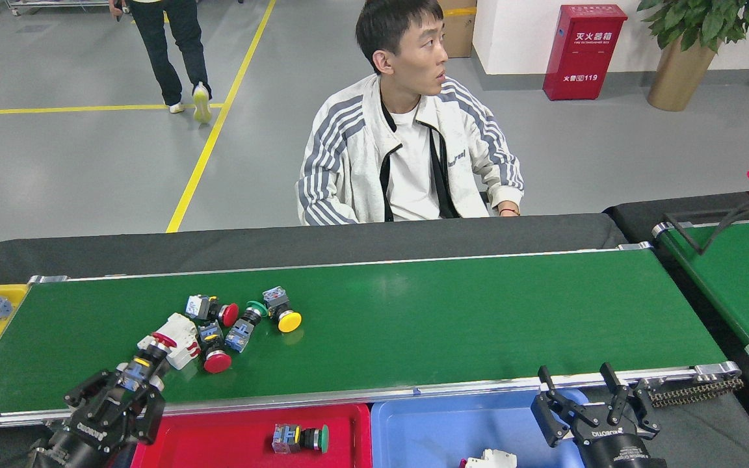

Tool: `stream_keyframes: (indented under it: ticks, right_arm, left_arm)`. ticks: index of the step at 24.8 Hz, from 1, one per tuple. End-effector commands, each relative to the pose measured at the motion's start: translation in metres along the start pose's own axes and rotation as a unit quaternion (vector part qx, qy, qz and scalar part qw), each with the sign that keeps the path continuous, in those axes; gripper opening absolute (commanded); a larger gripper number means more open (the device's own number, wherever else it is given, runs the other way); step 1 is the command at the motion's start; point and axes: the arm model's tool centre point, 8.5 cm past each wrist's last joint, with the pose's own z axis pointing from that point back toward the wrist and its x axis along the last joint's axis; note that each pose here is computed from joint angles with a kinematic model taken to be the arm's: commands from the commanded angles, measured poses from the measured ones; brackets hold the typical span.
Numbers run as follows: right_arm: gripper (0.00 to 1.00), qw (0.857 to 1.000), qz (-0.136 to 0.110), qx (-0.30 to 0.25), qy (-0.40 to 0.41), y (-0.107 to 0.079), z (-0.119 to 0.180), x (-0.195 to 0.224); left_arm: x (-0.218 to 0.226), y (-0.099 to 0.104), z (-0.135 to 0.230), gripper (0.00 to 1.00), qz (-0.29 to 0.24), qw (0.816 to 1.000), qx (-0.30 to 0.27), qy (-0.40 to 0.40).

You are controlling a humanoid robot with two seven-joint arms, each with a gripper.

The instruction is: Pick switch part from conveyor to tray

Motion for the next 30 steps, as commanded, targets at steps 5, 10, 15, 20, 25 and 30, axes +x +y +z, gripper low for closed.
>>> stream_keyframes:
  ticks: [5, 10, 15, 20, 25, 30]
  right_arm:
    - [1.0, 1.0, 0.005, -0.01, -0.001, -0.006, 0.0, -0.001]
    - [1.0, 1.0, 0.005, -0.009, 0.0, -0.006, 0.001, -0.002]
    - [1.0, 1.0, 0.007, -0.009, -0.001, -0.006, 0.001, -0.003]
    - [1.0, 1.0, 0.007, -0.01, -0.001, -0.007, 0.001, -0.003]
    - [1.0, 1.0, 0.008, -0.012, -0.001, -0.009, 0.003, -0.003]
    - [1.0, 1.0, 0.009, -0.011, -0.002, -0.009, 0.005, -0.003]
  left_arm:
    - [0.039, 0.003, 0.036, 0.92, 0.021, 0.999, -0.008, -0.031]
    - [0.05, -0.005, 0.037, 1.0, 0.045, 0.999, -0.006, -0.022]
    - [0.04, -0.01, 0.04, 1.0, 0.053, 0.996, -0.003, 0.065]
    - [0.001, -0.029, 0.067, 1.0, 0.041, 0.974, -0.039, 0.221]
    - [-0.01, -0.024, 0.063, 1.0, 0.031, 0.973, -0.033, 0.225]
    - [-0.037, -0.02, 0.031, 1.0, 0.031, 0.973, -0.057, 0.222]
